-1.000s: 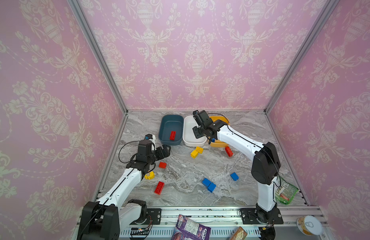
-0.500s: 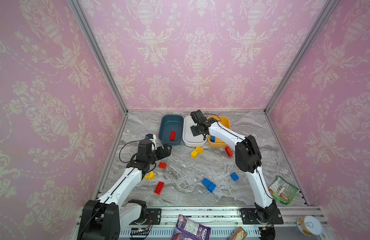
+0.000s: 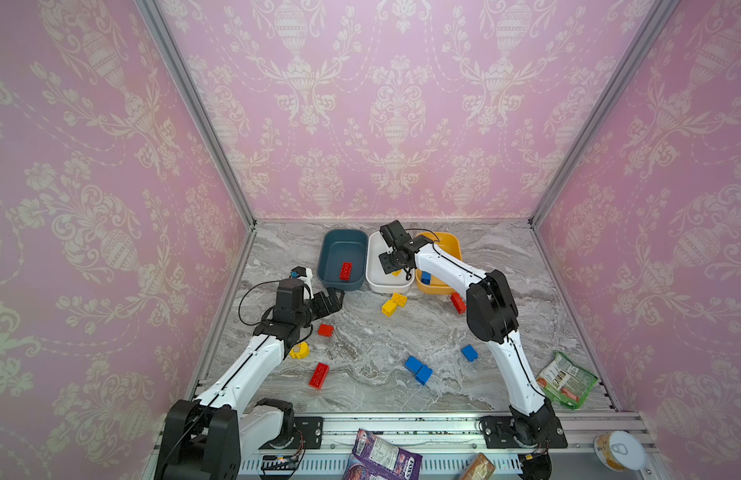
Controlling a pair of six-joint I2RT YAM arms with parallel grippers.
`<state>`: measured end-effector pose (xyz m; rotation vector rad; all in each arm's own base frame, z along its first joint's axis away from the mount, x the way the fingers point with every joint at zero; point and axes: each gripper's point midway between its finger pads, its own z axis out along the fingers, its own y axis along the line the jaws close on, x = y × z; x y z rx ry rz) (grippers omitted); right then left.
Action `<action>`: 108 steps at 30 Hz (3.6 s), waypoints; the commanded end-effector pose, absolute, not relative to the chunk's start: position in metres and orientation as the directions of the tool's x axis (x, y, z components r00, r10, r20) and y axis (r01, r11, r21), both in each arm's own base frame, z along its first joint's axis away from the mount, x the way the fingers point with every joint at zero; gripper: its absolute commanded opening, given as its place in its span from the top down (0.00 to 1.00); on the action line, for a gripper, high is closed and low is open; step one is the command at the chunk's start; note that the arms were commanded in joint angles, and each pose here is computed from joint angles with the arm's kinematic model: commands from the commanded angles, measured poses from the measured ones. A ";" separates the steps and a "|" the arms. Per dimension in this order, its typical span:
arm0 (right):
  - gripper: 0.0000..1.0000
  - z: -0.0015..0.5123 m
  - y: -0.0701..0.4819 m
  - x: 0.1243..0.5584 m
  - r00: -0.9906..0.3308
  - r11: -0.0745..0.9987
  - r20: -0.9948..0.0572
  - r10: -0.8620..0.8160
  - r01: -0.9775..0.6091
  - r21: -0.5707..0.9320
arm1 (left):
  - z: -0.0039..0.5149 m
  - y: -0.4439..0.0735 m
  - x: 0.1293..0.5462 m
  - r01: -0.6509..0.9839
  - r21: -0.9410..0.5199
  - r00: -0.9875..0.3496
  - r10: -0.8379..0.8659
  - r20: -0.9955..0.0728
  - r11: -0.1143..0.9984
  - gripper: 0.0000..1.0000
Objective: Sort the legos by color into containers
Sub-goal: 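Move the right gripper to the long red brick beside the yellow bin, then close the right gripper on the long red brick and lift it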
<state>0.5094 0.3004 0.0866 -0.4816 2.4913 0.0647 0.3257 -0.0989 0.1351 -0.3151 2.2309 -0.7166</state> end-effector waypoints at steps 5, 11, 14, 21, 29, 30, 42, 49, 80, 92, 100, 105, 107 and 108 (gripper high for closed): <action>0.38 0.126 0.293 0.493 -0.735 0.927 -0.600 -0.315 -0.375 -0.026 | 0.136 -0.098 0.325 -0.012 -0.598 -0.675 -0.448 -0.586 0.801 0.01; 0.33 0.139 0.290 0.474 -0.738 0.923 -0.611 -0.288 -0.383 0.028 | 0.138 -0.099 0.324 -0.003 -0.604 -0.671 -0.449 -0.590 0.797 0.01; 0.30 0.145 0.285 0.461 -0.737 0.923 -0.619 -0.270 -0.381 0.051 | 0.137 -0.101 0.322 0.003 -0.609 -0.678 -0.446 -0.584 0.793 0.01; 0.23 0.158 0.264 0.424 -0.733 0.920 -0.630 -0.255 -0.384 0.074 | 0.134 -0.102 0.320 0.004 -0.619 -0.682 -0.451 -0.576 0.786 0.01; 0.16 0.165 0.238 0.389 -0.734 0.926 -0.638 -0.231 -0.368 0.088 | 0.134 -0.106 0.319 0.032 -0.625 -0.688 -0.436 -0.580 0.780 0.01; 0.15 0.166 0.233 0.386 -0.735 0.930 -0.640 -0.224 -0.357 0.084 | 0.134 -0.107 0.319 0.037 -0.626 -0.690 -0.433 -0.580 0.779 0.01; 0.13 0.135 0.155 0.363 -0.810 0.977 -0.579 -0.091 -0.186 0.107 | 0.132 -0.114 0.323 0.066 -0.639 -0.703 -0.419 -0.575 0.766 0.01; 0.14 0.111 0.111 0.365 -0.843 0.991 -0.538 0.012 -0.063 0.120 | 0.131 -0.116 0.327 0.076 -0.646 -0.703 -0.418 -0.575 0.760 0.01; 0.47 0.036 0.083 0.362 -0.921 0.991 -0.383 0.077 0.031 0.126 | 0.134 -0.114 0.324 0.068 -0.644 -0.699 -0.424 -0.576 0.762 0.01; 0.62 0.030 0.088 0.363 -0.935 0.996 -0.351 0.042 0.011 0.092 | 0.137 -0.113 0.324 0.068 -0.642 -0.696 -0.425 -0.579 0.764 0.01; 0.74 0.030 0.086 0.359 -0.942 0.998 -0.335 0.030 0.007 0.070 | 0.139 -0.114 0.325 0.072 -0.641 -0.697 -0.422 -0.580 0.764 0.01; 0.77 0.039 0.090 0.353 -0.940 0.997 -0.340 0.019 -0.006 0.072 | 0.139 -0.115 0.326 0.072 -0.642 -0.699 -0.421 -0.579 0.763 0.01; 0.77 0.044 0.092 0.349 -0.940 0.997 -0.342 0.011 -0.014 0.071 | 0.140 -0.115 0.327 0.075 -0.643 -0.697 -0.421 -0.581 0.762 0.01; 0.78 0.047 0.094 0.347 -0.939 0.997 -0.343 0.007 -0.019 0.073 | 0.139 -0.115 0.327 0.076 -0.643 -0.697 -0.420 -0.581 0.762 0.01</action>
